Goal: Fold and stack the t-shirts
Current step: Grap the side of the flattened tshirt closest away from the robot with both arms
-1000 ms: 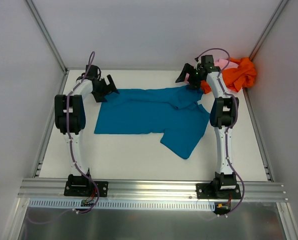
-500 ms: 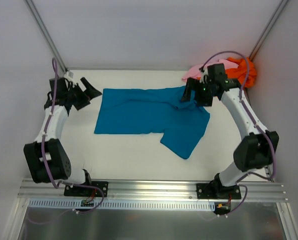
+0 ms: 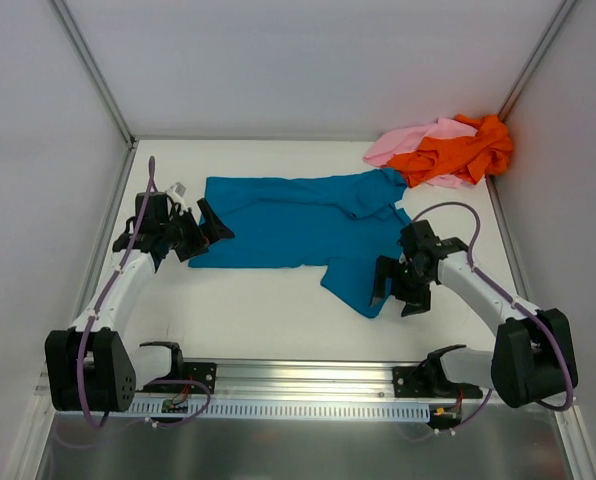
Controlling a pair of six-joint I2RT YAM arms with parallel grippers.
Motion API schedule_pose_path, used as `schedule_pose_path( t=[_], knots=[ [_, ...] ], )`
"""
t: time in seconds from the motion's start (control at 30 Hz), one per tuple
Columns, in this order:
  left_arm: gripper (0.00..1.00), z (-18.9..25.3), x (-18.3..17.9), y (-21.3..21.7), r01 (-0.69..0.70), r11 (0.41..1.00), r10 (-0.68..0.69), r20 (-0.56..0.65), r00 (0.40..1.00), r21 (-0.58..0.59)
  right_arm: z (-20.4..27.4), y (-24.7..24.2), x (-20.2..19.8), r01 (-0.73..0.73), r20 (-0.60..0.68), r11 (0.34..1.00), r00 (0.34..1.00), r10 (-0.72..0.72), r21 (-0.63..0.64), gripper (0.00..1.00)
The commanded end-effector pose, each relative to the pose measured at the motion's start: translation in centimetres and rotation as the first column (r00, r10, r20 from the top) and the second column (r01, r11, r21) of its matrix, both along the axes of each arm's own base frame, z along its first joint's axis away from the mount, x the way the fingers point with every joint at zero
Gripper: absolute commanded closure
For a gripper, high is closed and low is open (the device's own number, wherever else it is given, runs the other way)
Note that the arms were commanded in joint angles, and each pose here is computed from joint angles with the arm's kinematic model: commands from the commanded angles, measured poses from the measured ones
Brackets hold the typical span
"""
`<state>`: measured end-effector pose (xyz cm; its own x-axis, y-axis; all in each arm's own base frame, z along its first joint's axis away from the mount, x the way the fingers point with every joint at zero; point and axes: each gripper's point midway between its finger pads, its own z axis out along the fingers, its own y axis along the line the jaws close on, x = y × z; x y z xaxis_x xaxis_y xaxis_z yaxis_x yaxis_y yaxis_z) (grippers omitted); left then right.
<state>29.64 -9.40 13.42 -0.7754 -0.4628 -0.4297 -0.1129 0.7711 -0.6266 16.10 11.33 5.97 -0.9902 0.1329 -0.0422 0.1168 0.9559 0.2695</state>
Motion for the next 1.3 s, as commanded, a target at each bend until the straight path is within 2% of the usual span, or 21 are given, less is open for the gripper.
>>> schedule_pose_path(
  t=[0.0,0.23,0.3,0.43,0.53,0.63,0.8,0.87,0.9,0.97,1.0,1.07,1.2,1.27],
  knots=[
    [0.02,2.0,-0.1,0.7,-0.005,0.998,0.000,0.077,0.997,0.061,-0.2,0.7,1.0,0.037,0.078,0.999,0.996,-0.039,0.032,0.09],
    [0.01,2.1,-1.2,0.9,-0.008,0.997,0.002,0.086,0.996,0.074,-2.4,1.8,0.5,0.017,0.074,0.997,0.997,-0.023,0.074,0.12],
    [0.01,1.9,-1.4,1.0,-0.009,0.997,0.004,0.069,0.998,0.078,-3.1,2.2,0.2,0.027,0.065,0.996,0.997,-0.033,0.089,0.16],
    [0.01,2.5,-1.7,0.2,0.027,0.996,-0.034,0.079,0.996,0.085,-4.4,2.7,0.1,0.035,0.060,0.995,0.997,-0.041,0.097,0.27],
    [0.01,2.6,-1.8,0.3,0.038,0.994,-0.046,0.079,0.996,0.101,-5.0,3.0,0.1,0.037,0.057,0.994,0.997,-0.043,0.102,0.43],
    [0.01,2.6,-2.3,0.3,0.044,0.993,-0.053,0.081,0.995,0.108,-5.2,3.3,0.4,0.029,0.064,0.995,0.997,-0.035,0.099,0.53],
    [0.01,2.0,-3.1,0.4,0.053,0.992,-0.062,0.073,0.995,0.114,-5.4,3.5,0.7,0.026,0.060,0.996,0.998,-0.031,0.082,0.58],
    [0.01,1.8,-3.3,0.4,0.056,0.992,-0.065,0.071,0.995,0.117,-5.4,3.6,0.9,0.026,0.066,0.997,0.997,-0.031,0.078,0.65],
    [0.01,1.8,-3.3,0.4,0.059,0.991,-0.068,0.072,0.995,0.118,-5.4,3.7,0.9,0.026,0.065,0.997,0.997,-0.031,0.075,0.74],
    [0.01,1.6,-3.3,0.4,0.063,0.991,-0.072,0.073,0.995,0.122,-5.5,3.6,1.1,0.024,0.067,0.998,0.997,-0.028,0.062,0.82],
    [0.01,1.5,-3.3,0.4,0.065,0.990,-0.074,0.073,0.995,0.124,-5.6,3.5,1.1,0.026,0.066,0.998,0.997,-0.030,0.057,0.92],
    [0.02,1.3,-3.3,0.6,0.065,0.988,-0.076,0.073,0.994,0.139,-5.4,3.4,1.2,0.021,0.071,0.999,0.997,-0.025,0.048,0.99],
    [0.01,0.1,-3.2,1.8,0.027,0.980,-0.037,0.047,0.998,0.199,-5.0,3.1,1.4,0.020,0.080,0.999,0.997,-0.022,0.027,1.00],
    [0.01,-1.4,-3.3,3.1,-0.010,0.967,0.012,-0.006,1.000,0.255,-4.6,2.9,1.5,0.016,0.083,1.000,0.996,-0.018,0.017,1.00]
  ],
)
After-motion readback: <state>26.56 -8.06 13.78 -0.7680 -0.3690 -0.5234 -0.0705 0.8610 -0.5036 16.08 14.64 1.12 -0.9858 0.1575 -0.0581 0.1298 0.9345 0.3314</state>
